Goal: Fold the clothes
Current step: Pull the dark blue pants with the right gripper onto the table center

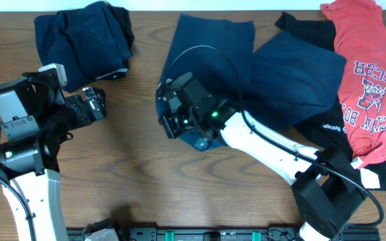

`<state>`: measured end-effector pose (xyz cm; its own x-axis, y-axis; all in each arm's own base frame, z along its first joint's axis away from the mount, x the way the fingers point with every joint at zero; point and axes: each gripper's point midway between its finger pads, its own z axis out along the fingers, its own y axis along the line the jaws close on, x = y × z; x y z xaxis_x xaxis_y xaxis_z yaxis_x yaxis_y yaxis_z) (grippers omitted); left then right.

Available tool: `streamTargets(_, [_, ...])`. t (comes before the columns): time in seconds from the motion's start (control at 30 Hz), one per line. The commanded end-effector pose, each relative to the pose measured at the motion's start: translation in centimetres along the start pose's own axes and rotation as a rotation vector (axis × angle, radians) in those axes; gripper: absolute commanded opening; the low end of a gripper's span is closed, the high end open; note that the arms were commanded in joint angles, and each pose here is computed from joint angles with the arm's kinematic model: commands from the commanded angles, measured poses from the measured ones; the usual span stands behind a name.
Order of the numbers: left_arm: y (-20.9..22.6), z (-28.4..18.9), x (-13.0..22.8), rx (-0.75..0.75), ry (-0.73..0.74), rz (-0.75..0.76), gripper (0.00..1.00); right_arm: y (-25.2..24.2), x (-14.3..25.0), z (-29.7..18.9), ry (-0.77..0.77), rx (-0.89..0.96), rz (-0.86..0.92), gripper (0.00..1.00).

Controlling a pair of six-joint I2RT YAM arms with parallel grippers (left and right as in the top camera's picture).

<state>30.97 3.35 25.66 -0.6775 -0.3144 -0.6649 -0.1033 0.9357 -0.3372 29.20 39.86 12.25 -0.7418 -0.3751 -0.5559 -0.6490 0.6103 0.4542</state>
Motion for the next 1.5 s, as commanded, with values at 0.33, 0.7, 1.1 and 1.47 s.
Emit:
streamTargets(0.33, [0.9, 0.0, -0.8, -0.050, -0.014, -0.002, 0.98, 5.8, 1.0, 0.2, 0.013, -0.101, -0.096, 0.55])
streamTargets(0.7, [0.8, 0.9, -0.4, -0.029, 0.021, -0.011, 0.98, -6.0, -3.3, -8.8, -0.022, 0.237, -0.063, 0.65])
streamTargets(1.1, [0.5, 3.4, 0.8, -0.009, 0.108, -0.010, 0.98, -17.1, 1.2, -8.2, 0.152, 0.545, 0.103, 0.55])
streamTargets(1.47, [0.8, 4.3, 1.2, -0.012, 0.138, -0.021, 0.98, -18.0, 5.2, -5.7, 0.293, 0.587, 0.154, 0.56])
